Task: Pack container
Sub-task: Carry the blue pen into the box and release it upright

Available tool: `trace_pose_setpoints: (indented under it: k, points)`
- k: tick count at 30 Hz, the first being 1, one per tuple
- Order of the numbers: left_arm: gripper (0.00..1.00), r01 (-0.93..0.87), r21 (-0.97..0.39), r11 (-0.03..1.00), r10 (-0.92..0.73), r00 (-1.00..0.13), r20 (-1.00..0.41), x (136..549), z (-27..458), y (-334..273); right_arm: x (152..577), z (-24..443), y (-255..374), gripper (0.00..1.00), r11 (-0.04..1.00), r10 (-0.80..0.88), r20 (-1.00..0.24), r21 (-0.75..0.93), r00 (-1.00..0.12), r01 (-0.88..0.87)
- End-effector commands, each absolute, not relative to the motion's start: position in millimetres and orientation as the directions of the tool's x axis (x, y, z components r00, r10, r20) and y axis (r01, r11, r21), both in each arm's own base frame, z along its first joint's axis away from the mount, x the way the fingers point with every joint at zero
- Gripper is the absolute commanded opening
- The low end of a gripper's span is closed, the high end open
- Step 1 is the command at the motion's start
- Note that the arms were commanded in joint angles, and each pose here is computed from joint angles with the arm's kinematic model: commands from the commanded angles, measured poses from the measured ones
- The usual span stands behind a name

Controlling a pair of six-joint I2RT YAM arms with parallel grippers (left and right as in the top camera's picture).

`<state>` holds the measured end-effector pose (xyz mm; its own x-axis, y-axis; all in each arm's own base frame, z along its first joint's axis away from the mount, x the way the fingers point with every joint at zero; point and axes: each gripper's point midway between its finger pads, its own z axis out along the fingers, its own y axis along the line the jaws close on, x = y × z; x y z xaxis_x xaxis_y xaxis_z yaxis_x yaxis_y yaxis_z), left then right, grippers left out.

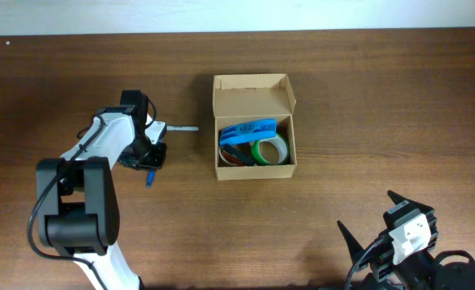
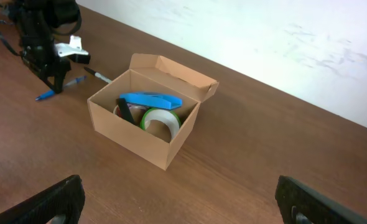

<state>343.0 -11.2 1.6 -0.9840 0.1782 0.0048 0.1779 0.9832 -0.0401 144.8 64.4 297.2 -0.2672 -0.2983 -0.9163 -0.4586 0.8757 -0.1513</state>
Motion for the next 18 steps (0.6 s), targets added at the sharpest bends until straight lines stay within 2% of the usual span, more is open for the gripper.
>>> trace_pose_setpoints:
  k: [1,10,18]
  points:
    - [0.02,0.114,-0.081,0.99,0.104,-0.988,-0.115,353,39,-25,146,297,62,0.99,0.887,-0.281,-0.92,-0.14,-0.273,-0.44]
    - [0.02,0.065,-0.138,0.988,0.004,-0.915,-0.403,367,136,-73,146,297,62,0.99,0.887,-0.281,-0.92,-0.14,-0.273,-0.44]
    - [0.02,-0.088,-0.368,0.926,-0.257,-0.86,-0.44,371,168,-151,146,297,62,0.99,0.887,-0.281,-0.92,-0.14,-0.274,-0.44]
